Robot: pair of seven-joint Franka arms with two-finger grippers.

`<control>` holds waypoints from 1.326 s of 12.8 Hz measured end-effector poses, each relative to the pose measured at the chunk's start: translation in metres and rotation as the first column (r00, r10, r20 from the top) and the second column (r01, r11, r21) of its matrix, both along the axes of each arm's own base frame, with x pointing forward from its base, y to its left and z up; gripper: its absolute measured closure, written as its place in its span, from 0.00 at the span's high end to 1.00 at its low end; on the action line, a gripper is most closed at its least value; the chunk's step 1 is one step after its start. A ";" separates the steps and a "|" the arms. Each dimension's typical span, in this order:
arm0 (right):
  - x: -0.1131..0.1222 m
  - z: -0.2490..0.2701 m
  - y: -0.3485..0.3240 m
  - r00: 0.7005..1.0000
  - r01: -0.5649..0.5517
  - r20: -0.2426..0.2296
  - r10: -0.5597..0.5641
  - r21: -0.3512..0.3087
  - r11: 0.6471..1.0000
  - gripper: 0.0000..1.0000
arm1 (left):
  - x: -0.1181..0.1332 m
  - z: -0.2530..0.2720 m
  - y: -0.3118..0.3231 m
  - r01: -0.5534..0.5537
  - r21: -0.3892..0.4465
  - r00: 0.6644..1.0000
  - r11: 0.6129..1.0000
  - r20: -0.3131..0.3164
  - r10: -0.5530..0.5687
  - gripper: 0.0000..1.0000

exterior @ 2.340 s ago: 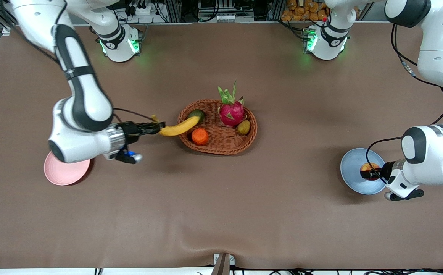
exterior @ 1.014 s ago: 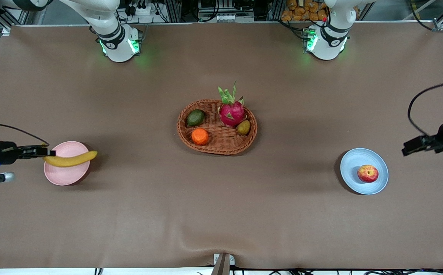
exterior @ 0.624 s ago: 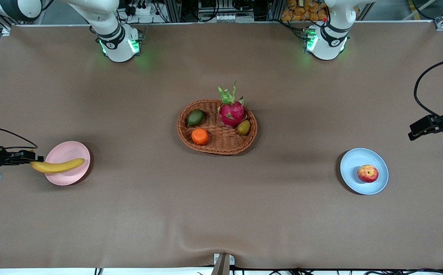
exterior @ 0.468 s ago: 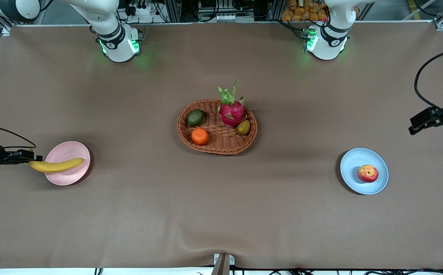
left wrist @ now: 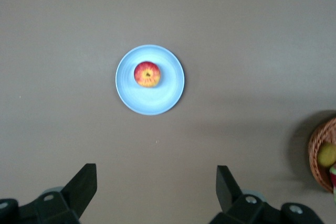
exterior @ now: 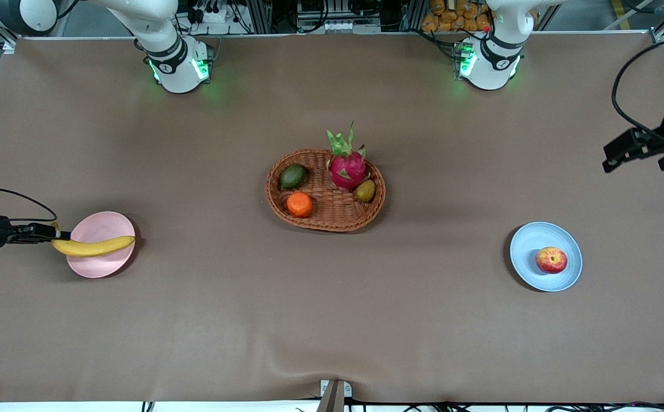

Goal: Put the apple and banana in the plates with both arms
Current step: 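Release the banana onto the pink plate and withdraw the right gripper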

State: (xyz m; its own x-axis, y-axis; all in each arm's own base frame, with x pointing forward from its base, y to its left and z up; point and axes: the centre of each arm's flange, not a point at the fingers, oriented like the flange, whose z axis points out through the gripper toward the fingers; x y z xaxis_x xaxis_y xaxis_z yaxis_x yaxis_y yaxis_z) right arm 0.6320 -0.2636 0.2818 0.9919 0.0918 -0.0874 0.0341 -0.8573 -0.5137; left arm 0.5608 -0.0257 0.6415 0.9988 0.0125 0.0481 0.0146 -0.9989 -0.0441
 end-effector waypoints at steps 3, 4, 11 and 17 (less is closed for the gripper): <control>-0.003 -0.011 -0.006 1.000 0.000 -0.004 0.000 0.014 1.000 0.45 | -0.020 0.009 0.002 -0.008 0.011 1.000 1.000 -0.020 0.009 1.00; -0.003 -0.011 -0.006 1.000 -0.001 -0.003 0.001 0.015 1.000 0.56 | -0.025 0.008 0.002 -0.011 0.009 1.000 1.000 -0.029 0.011 1.00; 0.013 0.026 -0.001 0.998 -0.021 0.061 0.021 -0.001 1.000 1.00 | -0.031 0.005 0.007 -0.024 -0.006 0.999 1.000 -0.039 0.024 1.00; 0.029 0.146 0.069 0.981 -0.137 0.106 0.160 -0.200 0.970 1.00 | -0.030 0.020 0.012 -0.032 -0.008 0.999 0.999 -0.009 0.032 1.00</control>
State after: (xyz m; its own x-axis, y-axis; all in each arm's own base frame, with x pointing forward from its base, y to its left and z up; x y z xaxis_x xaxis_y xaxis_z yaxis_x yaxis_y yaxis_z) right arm 0.6608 -0.1943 0.4281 0.9727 0.2322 0.0013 0.2200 -0.9198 -0.3250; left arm 0.5304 -0.0139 0.6613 0.9983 0.0445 0.0389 0.0459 -0.9983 -0.0357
